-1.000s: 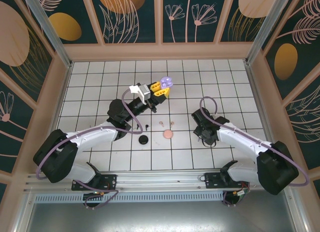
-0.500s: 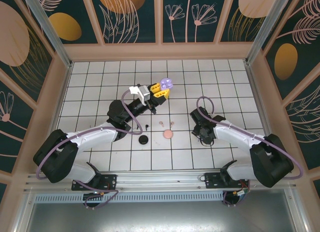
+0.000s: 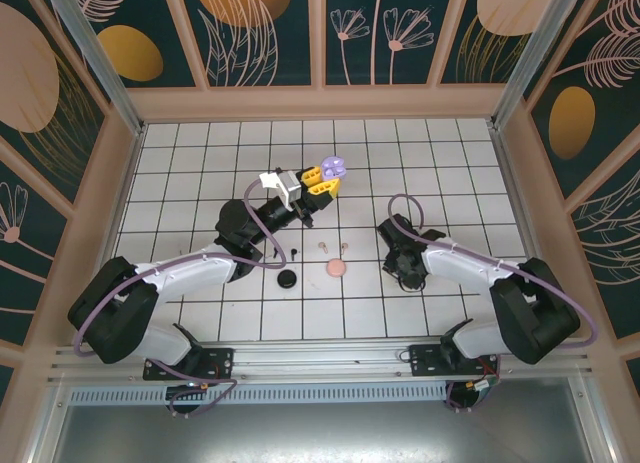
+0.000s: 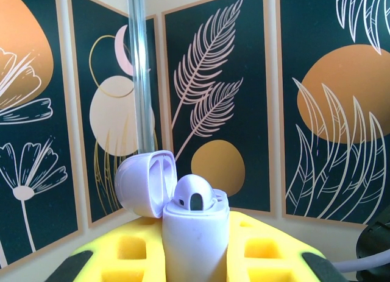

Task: Insert the wireless bluetooth earbuds into the charging case

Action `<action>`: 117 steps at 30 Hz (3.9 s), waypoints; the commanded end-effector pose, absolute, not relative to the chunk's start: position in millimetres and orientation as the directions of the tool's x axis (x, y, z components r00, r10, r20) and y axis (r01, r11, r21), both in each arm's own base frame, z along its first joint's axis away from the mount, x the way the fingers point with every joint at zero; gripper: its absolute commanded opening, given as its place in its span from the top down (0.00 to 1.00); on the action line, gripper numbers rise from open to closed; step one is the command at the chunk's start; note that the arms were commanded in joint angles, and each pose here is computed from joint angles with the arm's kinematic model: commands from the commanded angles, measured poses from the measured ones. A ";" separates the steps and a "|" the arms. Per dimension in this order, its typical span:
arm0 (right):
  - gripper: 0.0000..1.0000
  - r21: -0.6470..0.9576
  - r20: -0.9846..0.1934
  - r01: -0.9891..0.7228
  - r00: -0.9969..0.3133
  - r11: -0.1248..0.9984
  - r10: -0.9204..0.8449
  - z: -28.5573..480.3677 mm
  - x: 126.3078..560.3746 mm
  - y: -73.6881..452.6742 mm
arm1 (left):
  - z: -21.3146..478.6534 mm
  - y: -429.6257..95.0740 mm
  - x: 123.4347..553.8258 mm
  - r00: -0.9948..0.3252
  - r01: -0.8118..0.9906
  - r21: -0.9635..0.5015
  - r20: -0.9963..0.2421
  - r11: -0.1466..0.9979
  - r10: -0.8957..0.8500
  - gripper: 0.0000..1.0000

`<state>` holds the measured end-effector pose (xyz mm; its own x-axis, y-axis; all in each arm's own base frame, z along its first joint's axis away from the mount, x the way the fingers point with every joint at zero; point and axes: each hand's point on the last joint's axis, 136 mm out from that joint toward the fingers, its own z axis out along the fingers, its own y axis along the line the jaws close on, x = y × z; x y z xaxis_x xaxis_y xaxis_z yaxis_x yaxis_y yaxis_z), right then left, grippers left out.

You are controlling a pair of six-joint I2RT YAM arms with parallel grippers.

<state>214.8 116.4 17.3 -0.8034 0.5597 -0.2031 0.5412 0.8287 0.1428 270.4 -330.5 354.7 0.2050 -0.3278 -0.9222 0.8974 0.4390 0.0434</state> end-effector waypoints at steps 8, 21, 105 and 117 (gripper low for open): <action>0.64 0.098 -0.184 0.511 -0.834 0.854 0.520 4.7 205.9 118.5 | 356.3 -331.1 263.8 0.210 0.908 0.049 -0.913 0.416 -0.351 1.00; 0.62 0.051 -0.229 0.519 -0.826 0.853 0.516 10.9 209.9 105.9 | 354.7 -332.7 263.7 0.196 0.914 0.040 -0.915 0.404 -0.353 1.00; 0.81 0.584 -0.800 -0.410 -0.435 0.701 0.413 405.7 293.5 238.5 | 376.5 -354.6 288.1 0.297 0.891 0.125 -0.888 0.437 -0.350 1.00; 0.82 0.585 -0.792 -0.400 -0.469 0.706 0.390 390.8 294.5 243.3 | 377.7 -356.3 288.9 0.290 0.894 0.120 -0.889 0.431 -0.355 1.00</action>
<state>295.3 240.6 392.7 -0.4725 0.3890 -0.7908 -0.3914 0.7113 0.5838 292.5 -356.4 355.8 0.2536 -0.3008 -0.9193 0.8943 0.4351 0.1043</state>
